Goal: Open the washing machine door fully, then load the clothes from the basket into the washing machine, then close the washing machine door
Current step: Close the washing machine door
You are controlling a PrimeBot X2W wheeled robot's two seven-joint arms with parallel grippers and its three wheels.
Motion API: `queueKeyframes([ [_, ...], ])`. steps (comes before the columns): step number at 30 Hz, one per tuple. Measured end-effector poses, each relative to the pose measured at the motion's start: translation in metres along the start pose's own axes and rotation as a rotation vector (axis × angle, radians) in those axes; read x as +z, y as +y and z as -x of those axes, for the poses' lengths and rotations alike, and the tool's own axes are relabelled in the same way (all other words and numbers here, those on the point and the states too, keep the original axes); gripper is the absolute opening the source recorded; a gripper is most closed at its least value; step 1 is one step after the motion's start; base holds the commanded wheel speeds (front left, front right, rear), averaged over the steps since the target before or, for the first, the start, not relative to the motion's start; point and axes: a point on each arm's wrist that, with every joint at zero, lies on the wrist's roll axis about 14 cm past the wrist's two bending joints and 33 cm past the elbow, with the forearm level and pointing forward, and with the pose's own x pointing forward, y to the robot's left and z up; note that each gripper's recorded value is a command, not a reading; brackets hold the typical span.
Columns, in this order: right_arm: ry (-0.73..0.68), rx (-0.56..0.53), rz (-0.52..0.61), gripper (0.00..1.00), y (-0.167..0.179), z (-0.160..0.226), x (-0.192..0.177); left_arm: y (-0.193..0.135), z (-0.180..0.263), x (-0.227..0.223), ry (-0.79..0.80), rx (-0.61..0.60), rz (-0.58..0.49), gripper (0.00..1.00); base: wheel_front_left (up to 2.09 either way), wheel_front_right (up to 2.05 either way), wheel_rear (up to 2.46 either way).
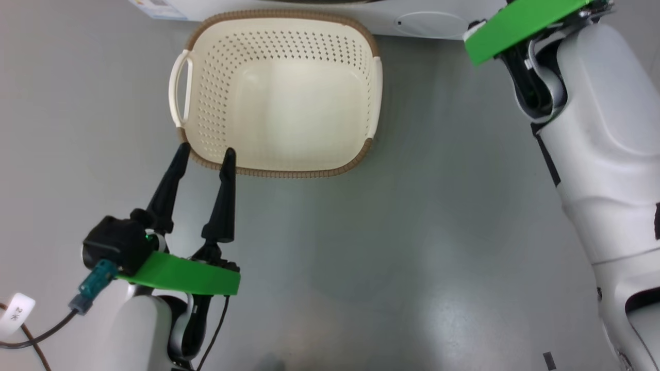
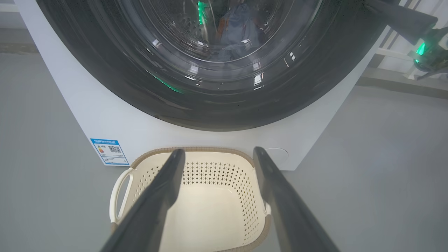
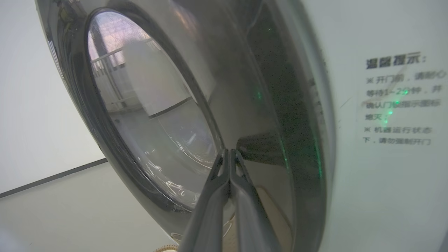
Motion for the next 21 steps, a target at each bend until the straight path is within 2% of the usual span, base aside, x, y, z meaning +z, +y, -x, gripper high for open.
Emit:
queueKeyframes([
  [12, 0.04, -0.001, -0.053, 0.0, 0.012, 0.06, 0.005, -0.008, -0.002, 0.028, -0.078, -0.026, -0.019, 1.0, 0.0, 0.0, 0.0],
  [21, 0.065, -0.043, 0.002, 0.0, 0.011, 0.121, 0.023, -0.023, 0.008, 0.046, -0.122, -0.064, -0.034, 1.0, 0.0, 0.0, 0.0],
])
